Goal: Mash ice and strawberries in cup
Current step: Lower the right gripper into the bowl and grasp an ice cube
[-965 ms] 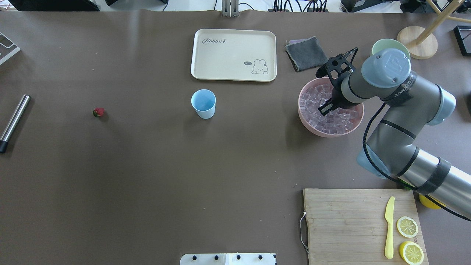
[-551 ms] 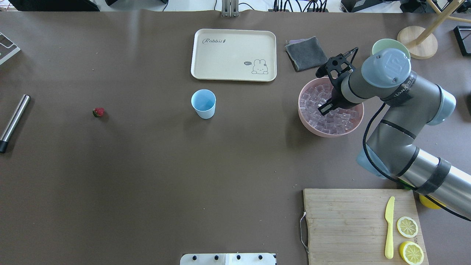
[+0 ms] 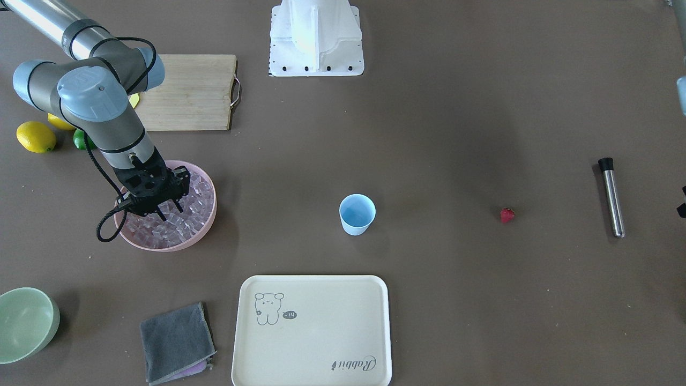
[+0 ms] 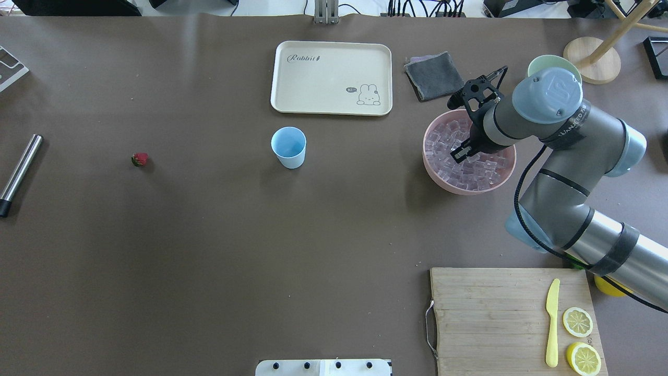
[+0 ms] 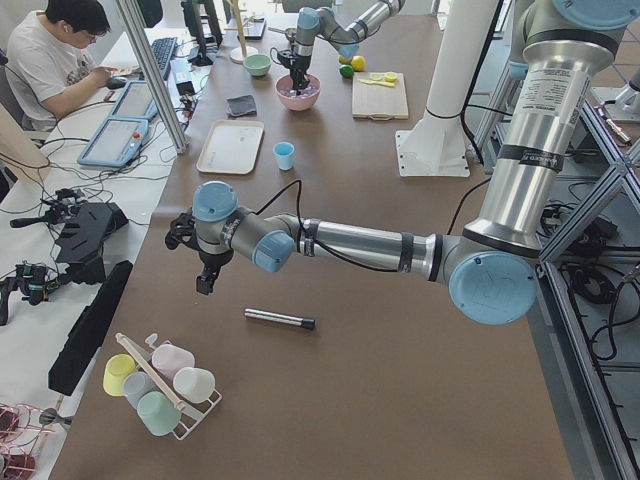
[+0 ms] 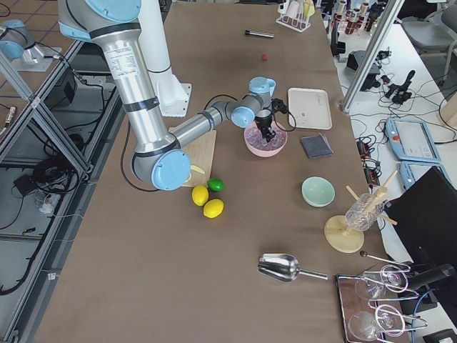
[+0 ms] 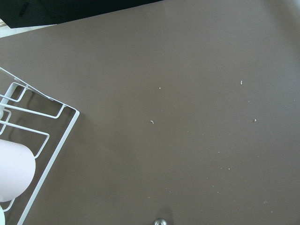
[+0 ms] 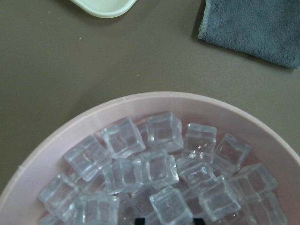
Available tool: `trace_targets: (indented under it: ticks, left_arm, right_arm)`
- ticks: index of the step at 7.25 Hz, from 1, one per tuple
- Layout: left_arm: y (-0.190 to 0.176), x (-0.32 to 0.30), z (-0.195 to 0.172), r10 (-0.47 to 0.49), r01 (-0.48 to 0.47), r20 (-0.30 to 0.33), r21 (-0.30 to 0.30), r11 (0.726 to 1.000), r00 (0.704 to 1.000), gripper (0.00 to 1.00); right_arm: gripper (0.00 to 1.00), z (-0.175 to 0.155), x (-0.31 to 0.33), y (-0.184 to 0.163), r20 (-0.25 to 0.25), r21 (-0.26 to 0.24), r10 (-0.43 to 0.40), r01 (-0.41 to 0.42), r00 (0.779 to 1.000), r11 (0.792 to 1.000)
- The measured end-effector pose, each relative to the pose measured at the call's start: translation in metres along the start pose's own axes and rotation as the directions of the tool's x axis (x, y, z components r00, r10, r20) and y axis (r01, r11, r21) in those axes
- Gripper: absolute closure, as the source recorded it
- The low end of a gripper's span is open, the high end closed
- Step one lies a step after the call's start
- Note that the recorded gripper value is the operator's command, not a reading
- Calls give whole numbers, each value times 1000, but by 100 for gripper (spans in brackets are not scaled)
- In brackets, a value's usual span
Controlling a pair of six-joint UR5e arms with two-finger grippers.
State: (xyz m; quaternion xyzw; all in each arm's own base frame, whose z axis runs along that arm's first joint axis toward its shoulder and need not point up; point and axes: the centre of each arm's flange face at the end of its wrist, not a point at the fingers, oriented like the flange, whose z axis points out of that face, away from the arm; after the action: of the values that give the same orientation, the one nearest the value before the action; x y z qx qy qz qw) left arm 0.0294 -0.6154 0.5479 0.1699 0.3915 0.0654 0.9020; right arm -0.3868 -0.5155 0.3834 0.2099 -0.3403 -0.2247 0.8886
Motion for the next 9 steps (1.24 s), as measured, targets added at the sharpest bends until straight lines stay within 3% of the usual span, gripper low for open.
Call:
trace_targets:
  ticks: [5, 9]
  left_arm:
    - [8, -3, 2, 4, -4, -1, 5, 1000, 1000, 3]
    - [9, -2, 1, 6, -6, -2, 7, 1000, 1000, 3]
  right_arm:
    - [29, -4, 2, -11, -14, 15, 2, -2, 1000, 1000]
    - [42, 2, -4, -17, -17, 15, 2, -2, 1000, 1000]
